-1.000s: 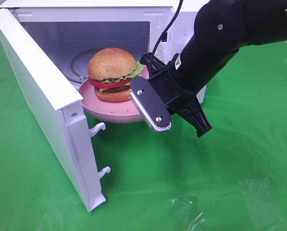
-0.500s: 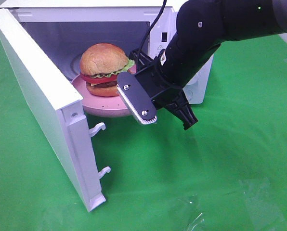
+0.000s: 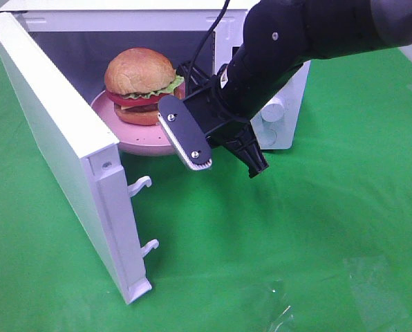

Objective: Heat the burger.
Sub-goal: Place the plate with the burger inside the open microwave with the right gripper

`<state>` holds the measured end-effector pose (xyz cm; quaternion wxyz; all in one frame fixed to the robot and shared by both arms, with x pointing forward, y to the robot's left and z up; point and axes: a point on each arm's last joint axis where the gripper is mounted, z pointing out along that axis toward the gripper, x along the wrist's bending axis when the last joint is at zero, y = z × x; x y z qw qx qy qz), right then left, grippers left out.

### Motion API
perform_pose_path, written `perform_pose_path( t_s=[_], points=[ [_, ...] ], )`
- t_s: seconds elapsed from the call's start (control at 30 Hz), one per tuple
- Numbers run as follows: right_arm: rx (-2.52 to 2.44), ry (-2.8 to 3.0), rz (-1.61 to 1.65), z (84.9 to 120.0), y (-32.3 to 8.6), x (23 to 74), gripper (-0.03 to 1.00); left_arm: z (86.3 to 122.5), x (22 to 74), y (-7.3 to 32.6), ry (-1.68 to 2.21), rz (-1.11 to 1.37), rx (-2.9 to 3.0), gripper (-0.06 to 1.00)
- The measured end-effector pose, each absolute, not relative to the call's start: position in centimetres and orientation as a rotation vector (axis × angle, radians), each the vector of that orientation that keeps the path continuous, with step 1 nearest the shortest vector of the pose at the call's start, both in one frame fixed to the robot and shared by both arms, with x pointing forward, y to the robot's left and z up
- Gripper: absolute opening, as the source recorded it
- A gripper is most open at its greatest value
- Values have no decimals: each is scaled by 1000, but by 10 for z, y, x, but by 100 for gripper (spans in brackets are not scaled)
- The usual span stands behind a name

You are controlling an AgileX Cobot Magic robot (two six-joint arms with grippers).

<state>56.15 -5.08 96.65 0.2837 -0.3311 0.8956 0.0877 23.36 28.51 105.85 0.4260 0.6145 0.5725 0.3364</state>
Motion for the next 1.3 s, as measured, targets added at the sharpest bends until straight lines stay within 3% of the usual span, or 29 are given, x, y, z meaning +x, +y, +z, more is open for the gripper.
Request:
perform_pose_path(
  t_s=[1.3],
  points=[
    [-670, 2442, 279, 943, -4, 627, 5, 1058, 234, 285, 1431, 841, 1536, 99]
  ],
)
